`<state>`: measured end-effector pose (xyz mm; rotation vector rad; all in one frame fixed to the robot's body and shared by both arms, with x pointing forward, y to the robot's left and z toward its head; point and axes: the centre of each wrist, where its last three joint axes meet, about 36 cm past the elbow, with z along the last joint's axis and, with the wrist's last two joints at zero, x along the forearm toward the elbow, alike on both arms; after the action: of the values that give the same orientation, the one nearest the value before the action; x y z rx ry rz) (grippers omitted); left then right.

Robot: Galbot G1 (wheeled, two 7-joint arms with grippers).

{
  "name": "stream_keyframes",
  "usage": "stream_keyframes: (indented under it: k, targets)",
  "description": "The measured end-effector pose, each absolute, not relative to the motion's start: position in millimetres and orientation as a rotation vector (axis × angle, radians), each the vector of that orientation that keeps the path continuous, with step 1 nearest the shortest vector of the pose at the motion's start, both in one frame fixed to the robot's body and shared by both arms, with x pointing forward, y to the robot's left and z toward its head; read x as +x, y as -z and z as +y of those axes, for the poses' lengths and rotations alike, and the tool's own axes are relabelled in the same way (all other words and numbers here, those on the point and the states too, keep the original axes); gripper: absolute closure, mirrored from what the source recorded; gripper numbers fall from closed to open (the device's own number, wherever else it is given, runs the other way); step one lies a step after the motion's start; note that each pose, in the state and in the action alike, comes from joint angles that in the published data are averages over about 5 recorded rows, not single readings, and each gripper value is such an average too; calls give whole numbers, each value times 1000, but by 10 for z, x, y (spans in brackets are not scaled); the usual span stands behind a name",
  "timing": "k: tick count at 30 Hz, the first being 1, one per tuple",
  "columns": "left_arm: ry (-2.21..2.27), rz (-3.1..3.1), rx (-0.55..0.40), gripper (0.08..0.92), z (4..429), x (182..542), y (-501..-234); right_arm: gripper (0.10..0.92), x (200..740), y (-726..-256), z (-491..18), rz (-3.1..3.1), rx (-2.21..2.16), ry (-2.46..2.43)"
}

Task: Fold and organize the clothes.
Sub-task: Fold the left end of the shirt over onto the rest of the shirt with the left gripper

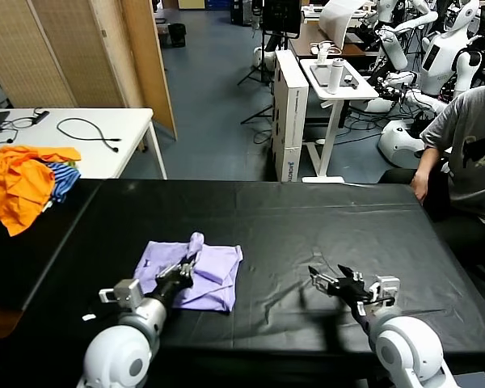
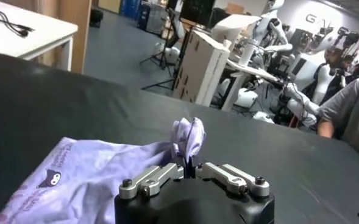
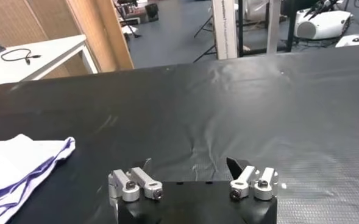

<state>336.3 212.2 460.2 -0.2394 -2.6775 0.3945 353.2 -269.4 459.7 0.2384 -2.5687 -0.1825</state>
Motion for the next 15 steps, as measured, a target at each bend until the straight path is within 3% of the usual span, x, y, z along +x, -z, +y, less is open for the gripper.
stream_keyframes:
  k: [11, 15]
  targets:
    - [-371, -2698, -228, 800, 1941, 3431, -4400, 115, 3491, -4560, -2587, -2558, 280, 187]
    - [-367, -2704, -240, 652, 1868, 3380, -4370, 115, 3475, -4588, -2568, -2560, 317, 174]
